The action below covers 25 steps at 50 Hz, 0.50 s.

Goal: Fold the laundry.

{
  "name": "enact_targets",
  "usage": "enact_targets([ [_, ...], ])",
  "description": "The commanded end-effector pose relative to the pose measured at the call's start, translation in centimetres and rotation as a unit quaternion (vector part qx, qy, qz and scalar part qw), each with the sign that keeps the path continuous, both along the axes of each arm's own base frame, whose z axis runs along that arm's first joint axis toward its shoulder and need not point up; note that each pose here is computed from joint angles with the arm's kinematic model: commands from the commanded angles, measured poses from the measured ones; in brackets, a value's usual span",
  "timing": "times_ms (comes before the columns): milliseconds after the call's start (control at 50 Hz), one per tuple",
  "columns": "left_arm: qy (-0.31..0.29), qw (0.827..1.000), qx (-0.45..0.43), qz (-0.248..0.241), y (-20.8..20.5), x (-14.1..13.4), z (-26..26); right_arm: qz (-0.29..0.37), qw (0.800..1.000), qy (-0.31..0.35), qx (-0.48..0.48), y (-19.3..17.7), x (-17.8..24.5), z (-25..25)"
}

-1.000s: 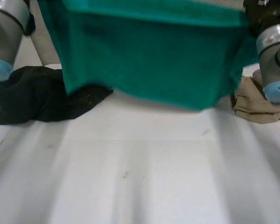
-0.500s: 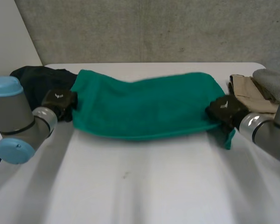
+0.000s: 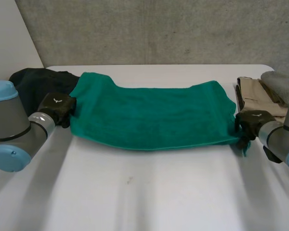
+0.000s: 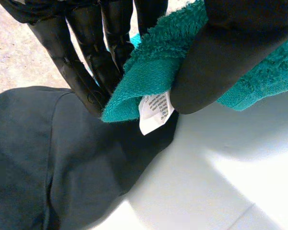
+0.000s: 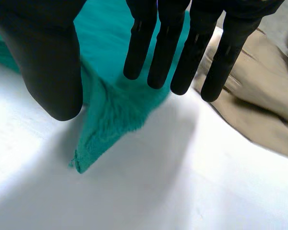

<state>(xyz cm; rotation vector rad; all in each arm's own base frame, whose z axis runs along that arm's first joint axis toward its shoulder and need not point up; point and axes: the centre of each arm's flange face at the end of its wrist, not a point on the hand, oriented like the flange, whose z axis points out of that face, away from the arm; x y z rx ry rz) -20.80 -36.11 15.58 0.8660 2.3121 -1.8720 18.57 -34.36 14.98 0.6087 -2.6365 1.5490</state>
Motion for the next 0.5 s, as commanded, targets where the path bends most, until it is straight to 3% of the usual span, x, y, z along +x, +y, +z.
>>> enact_targets([
  [20, 0.004, 1.0, -0.004, 0.005, -0.1, 0.4, 0.7, -0.06, 0.998, -0.013, 0.033, -0.7, -1.9, -0.7],
  [140, 0.004, 1.0, 0.006, 0.003, 0.9, 0.4, 1.4, -0.074, 0.996, -0.008, 0.05, -0.5, -2.3, -0.8],
  [200, 0.0, 1.0, 0.027, 0.003, 2.2, 0.6, 1.8, -0.048, 0.998, 0.01, 0.039, 0.4, -2.1, 0.5],
  [280, -0.008, 0.997, 0.073, 0.01, 4.4, 1.3, 2.4, 0.034, 0.996, 0.084, 0.019, 2.2, -1.8, 2.7],
  [380, -0.02, 0.989, 0.144, 0.028, 7.4, 3.3, 3.2, 0.142, 0.969, 0.192, 0.062, 6.6, -2.8, 4.3],
  [500, -0.051, 0.976, 0.213, 0.01, 10.9, 4.6, 3.2, 0.214, 0.932, 0.263, 0.129, 10.9, -4.5, 5.3],
])
